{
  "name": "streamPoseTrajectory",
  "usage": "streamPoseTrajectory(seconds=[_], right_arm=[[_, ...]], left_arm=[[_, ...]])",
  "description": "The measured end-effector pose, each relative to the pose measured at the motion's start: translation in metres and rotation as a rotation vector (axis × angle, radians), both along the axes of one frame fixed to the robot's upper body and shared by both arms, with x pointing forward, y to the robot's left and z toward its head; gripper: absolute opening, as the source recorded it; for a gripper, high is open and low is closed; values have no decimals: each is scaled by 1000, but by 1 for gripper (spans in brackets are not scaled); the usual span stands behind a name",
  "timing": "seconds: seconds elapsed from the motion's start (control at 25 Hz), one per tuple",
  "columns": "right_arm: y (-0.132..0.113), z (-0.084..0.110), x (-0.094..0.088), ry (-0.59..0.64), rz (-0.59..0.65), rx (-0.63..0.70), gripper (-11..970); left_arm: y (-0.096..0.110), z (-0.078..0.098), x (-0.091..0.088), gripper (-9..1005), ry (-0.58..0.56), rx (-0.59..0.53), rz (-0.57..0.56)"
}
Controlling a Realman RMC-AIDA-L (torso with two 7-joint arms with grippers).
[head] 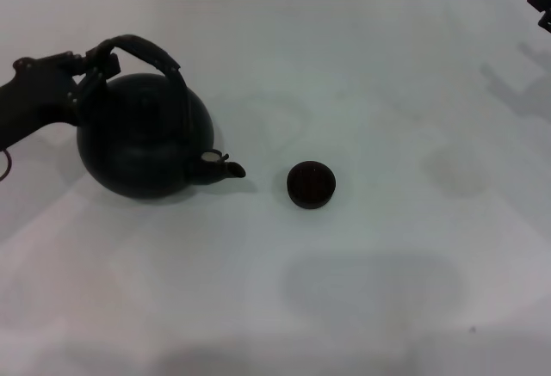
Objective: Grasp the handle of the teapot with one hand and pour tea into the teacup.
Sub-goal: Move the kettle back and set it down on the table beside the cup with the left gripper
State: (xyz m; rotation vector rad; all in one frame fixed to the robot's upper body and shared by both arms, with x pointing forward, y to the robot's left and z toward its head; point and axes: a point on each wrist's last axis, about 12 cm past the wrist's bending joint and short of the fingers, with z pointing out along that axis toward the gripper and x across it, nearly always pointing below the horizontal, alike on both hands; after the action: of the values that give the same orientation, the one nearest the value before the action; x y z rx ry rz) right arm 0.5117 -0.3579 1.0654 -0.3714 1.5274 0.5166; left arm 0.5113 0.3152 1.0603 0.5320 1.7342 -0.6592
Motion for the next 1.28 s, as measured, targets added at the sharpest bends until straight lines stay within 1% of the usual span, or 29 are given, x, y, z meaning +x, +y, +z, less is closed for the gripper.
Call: streamPoseTrajectory(seconds=[0.36,0.72,0.96,1.16,1.28], right_arm=[[0,-1,0,4,-2,0,850],[-1,-2,-1,9,-6,0,850],[-1,-2,-1,9,-7,-1,850],[-1,-1,-1,8,-6,-2,850],[-1,-1,-1,8,-7,-2,850]], left_arm=[[4,-14,-8,141,-4,29,30],[2,-23,-13,131,-13,43,35],[4,-25,-15,120,-25,39,57],[5,-26,-17,127,-31,43,65],[5,-27,-18,173,-42,59,62]])
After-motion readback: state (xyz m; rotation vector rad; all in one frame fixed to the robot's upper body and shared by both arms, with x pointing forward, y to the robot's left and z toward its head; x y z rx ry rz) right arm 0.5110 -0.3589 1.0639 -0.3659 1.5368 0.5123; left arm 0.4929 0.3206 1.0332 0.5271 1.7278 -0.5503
